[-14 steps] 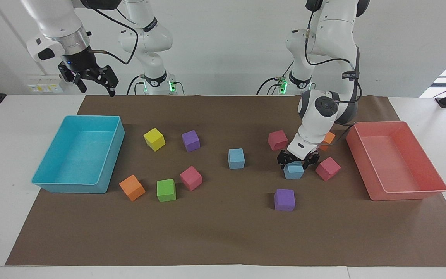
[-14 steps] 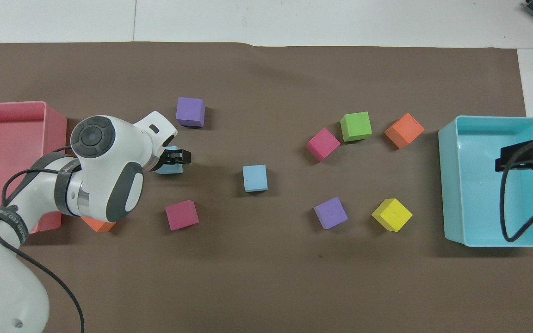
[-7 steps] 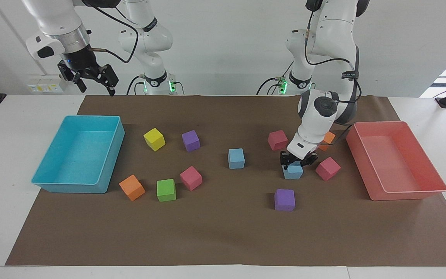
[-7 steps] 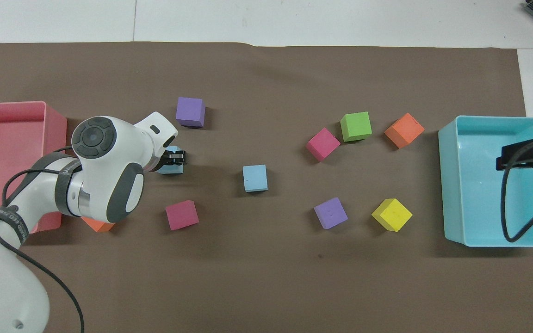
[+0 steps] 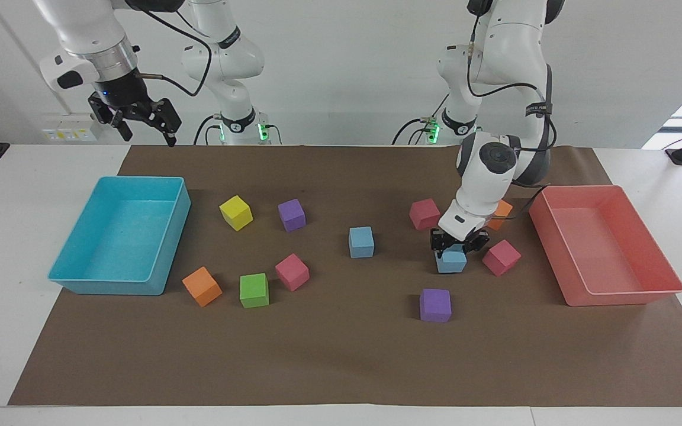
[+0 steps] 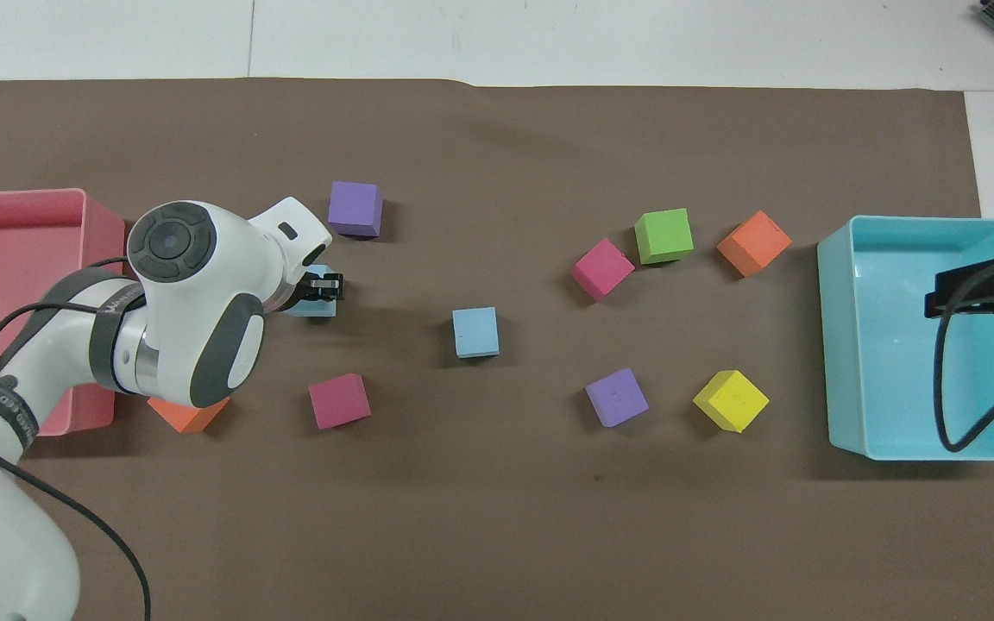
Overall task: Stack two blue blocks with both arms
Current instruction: 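Close the left gripper on the light blue cube near the pink cubes, then lift the light blue cube with the left gripper and carry it over the center cube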
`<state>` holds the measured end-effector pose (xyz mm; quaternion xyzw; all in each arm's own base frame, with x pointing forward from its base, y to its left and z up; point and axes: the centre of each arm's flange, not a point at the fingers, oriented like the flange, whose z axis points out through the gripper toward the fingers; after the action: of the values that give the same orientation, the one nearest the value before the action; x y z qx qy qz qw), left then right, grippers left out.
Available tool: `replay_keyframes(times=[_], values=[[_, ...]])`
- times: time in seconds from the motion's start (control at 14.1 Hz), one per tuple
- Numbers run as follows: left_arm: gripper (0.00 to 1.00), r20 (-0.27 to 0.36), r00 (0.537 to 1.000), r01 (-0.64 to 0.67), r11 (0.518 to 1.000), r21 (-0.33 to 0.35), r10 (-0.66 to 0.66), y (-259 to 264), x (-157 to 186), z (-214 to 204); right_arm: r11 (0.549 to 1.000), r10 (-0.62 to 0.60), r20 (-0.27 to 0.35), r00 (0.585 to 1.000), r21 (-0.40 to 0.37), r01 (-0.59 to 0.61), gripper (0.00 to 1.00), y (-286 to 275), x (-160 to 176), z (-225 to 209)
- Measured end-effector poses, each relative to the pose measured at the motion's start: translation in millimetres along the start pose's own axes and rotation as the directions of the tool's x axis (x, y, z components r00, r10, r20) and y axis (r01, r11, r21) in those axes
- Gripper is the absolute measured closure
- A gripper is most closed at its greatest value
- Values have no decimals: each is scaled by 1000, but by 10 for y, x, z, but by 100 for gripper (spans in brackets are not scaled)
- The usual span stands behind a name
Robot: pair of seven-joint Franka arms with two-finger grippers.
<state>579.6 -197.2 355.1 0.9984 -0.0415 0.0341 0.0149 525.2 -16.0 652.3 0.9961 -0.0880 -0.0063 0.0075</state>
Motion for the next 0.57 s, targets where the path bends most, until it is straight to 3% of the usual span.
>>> replay_keyframes(times=[0.57], values=[[42,2,999,-38,999,2,38,392,-55,-724,1000,0,0,1000,0,0,0,0,0,0]])
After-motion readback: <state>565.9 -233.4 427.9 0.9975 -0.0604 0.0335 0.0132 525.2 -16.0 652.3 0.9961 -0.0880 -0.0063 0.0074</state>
